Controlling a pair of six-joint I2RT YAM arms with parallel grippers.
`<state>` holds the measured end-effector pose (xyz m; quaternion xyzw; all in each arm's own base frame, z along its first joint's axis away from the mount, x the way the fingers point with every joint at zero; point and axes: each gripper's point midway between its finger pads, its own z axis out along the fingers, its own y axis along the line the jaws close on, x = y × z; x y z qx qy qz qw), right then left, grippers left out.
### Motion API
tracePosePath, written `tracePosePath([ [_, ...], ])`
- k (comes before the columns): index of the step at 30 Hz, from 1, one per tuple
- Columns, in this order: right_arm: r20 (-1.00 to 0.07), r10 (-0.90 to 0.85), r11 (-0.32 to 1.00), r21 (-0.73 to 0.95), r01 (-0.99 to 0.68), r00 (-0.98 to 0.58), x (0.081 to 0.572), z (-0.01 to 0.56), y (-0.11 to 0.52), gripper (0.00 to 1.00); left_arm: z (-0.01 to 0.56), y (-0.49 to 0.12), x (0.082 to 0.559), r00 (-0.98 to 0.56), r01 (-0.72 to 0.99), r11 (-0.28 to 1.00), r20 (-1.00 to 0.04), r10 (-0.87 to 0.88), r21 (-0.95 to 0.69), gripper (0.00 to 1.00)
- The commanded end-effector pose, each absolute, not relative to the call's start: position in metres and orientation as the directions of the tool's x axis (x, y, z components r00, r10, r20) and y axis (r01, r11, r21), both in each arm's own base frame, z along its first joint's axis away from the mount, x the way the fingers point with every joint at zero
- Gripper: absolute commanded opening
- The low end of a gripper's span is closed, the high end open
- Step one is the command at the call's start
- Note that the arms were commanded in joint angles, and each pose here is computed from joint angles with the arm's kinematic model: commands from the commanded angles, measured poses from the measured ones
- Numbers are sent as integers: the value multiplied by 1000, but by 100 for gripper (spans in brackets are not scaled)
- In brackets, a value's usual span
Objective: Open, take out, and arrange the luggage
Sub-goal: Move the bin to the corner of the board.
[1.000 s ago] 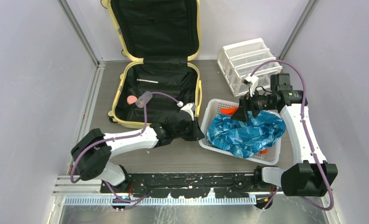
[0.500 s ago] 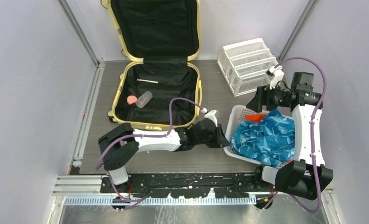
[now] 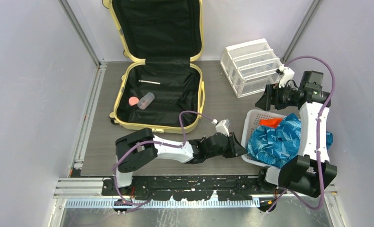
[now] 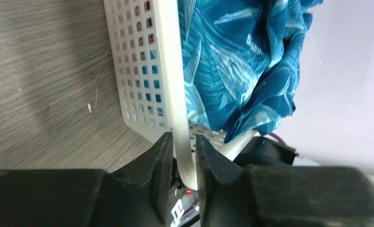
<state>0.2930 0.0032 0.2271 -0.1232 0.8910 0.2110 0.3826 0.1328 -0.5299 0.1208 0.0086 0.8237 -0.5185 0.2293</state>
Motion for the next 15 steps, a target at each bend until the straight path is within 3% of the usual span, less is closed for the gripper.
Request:
tracePosePath([
  [1,-775,-57,863,279,-422,-629,306,250,5,78,125,-528,107,-904,293,414,-391,-174,-862,31],
  [3,-784,-58,845,291,-449,-618,315,258,9,79,132,-512,110,-877,337,426,-445,-181,-839,39],
  [9,-763,-218,844,165,-510,-608,371,267,27,79,159,-452,137,-657,603,531,-748,-92,-595,60],
  [15,-693,-427,844,-76,-531,-580,449,256,55,79,195,-388,185,-617,670,490,-785,-48,-557,62],
])
